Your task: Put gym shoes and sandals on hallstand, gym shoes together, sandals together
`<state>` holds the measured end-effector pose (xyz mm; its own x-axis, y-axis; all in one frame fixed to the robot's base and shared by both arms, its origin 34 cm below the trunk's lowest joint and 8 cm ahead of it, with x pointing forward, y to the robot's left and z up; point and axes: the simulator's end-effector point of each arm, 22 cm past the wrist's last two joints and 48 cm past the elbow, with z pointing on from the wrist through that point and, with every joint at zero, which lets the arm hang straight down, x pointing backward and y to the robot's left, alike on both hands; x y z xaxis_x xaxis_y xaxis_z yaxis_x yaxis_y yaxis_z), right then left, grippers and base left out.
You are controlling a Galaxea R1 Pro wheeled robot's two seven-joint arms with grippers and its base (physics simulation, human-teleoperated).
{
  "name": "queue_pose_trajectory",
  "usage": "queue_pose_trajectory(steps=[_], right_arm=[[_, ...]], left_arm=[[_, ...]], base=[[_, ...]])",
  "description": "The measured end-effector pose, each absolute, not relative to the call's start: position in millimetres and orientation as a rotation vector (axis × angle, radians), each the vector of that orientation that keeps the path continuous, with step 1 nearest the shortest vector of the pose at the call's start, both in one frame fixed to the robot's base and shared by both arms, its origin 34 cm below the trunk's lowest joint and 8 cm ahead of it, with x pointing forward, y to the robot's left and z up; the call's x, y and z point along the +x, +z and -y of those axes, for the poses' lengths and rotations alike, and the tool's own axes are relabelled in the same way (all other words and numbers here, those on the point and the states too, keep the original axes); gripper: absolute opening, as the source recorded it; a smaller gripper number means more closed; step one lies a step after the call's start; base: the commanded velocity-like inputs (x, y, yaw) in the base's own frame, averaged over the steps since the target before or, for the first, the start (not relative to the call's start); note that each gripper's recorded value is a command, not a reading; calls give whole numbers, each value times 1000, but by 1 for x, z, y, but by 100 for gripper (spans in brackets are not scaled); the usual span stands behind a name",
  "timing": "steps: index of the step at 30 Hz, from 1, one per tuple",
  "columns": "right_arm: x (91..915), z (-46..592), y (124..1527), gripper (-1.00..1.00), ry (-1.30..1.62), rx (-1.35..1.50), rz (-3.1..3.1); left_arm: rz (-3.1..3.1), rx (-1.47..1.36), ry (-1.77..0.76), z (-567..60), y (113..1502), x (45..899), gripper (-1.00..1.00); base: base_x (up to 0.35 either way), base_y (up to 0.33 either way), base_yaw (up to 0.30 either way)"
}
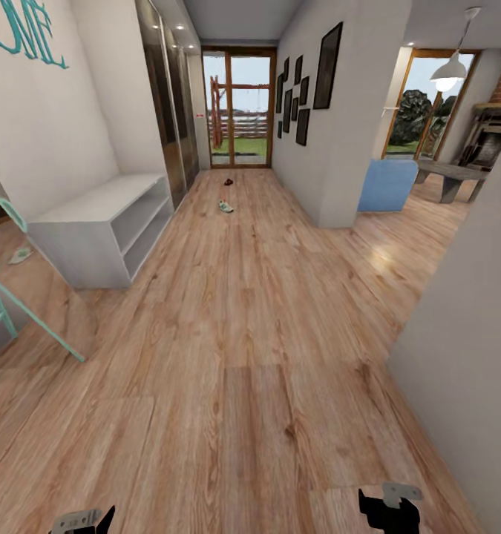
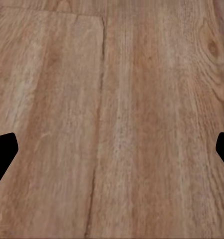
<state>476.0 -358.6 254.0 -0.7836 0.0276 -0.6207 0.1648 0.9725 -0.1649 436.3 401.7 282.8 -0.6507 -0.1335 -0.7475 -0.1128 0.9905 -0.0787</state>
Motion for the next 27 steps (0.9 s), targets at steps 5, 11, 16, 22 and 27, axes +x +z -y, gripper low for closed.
queue_pose_trajectory(steps=[5, 11, 16, 22, 27], right_arm=[[476, 356, 254, 100, -272, 134, -2461], [465, 330, 246, 100, -232, 135, -2486], [445, 318, 237, 100, -214, 135, -2517], [421, 315, 229, 100, -212, 134, -2550], [414, 314, 227, 100, -213, 133, -2560]], left_arm=[[-2283, -171, -28, -403, 283, 437, 100], [-2283, -172, -28, -403, 283, 437, 100], [-2282, -172, -28, -403, 284, 437, 100], [-2282, -173, -27, -403, 284, 437, 100], [-2281, -173, -27, -403, 284, 437, 100]], base=[[339, 0, -20], [339, 0, -2], [339, 0, 0], [339, 0, 0], [339, 0, 0]])
